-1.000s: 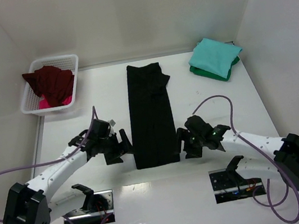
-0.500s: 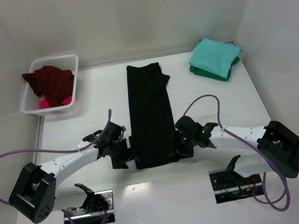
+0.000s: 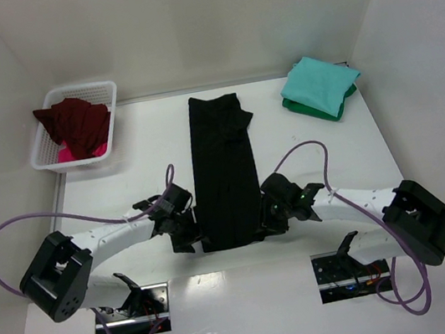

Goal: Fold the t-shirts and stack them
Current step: Grab the bottom of the folded rectangular tshirt with both arms

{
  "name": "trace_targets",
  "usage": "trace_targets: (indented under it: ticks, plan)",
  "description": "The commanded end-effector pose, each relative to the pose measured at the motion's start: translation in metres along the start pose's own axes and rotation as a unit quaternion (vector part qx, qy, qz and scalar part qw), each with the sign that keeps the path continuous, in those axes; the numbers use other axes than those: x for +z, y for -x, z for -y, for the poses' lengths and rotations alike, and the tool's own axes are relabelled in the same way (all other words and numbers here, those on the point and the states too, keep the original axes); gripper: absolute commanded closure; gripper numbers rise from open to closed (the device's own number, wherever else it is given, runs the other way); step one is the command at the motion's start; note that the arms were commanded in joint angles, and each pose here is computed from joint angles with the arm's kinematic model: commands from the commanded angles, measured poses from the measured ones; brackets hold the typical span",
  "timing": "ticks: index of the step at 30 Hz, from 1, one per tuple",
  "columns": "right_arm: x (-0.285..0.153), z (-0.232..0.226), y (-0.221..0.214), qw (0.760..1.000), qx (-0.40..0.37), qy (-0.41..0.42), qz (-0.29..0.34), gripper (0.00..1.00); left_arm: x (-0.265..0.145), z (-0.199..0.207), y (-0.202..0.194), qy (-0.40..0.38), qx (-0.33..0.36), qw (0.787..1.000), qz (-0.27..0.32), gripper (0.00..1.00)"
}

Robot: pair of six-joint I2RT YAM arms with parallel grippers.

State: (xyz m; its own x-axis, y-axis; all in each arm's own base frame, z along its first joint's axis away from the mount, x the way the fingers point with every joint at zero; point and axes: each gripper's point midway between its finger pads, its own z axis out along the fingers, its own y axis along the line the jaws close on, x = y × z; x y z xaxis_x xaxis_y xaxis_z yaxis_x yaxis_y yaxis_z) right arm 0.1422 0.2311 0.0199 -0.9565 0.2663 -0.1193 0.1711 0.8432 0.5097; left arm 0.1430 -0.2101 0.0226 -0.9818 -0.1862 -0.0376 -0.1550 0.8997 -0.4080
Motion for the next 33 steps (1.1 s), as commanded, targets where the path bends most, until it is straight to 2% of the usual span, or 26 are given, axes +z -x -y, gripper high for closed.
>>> trace_targets:
  ticks: [1, 10, 12, 13, 18, 26, 33]
  plan:
    - [-0.001, 0.002, 0.000, 1.000, -0.001, 0.000, 0.011, 0.57, 0.004, 0.007, 0.010, 0.001, -0.006, 1.000, 0.014, 0.37]
    - [-0.002, 0.001, 0.000, 1.000, -0.003, 0.006, 0.014, 0.68, 0.005, 0.006, 0.010, 0.001, -0.011, 1.000, 0.014, 0.68]
    - [-0.001, 0.005, -0.002, 1.000, 0.001, 0.002, 0.012, 0.76, 0.005, 0.007, 0.008, -0.003, -0.011, 1.000, 0.010, 0.76]
    - [-0.001, 0.005, -0.002, 1.000, 0.003, 0.002, 0.012, 0.78, 0.005, 0.008, 0.009, -0.005, -0.010, 1.000, 0.011, 0.78]
    - [-0.003, 0.003, -0.001, 1.000, 0.002, 0.006, 0.014, 0.90, 0.006, 0.007, 0.005, -0.009, -0.008, 1.000, 0.002, 1.00]
    - [-0.019, -0.004, 0.011, 0.999, -0.003, 0.004, 0.035, 0.97, -0.023, 0.036, 0.032, -0.019, 0.038, 0.998, 0.043, 1.00]
    - [-0.042, -0.022, 0.057, 0.996, -0.007, 0.021, 0.085, 0.97, -0.058, 0.059, 0.082, -0.036, 0.069, 0.991, 0.104, 1.00]
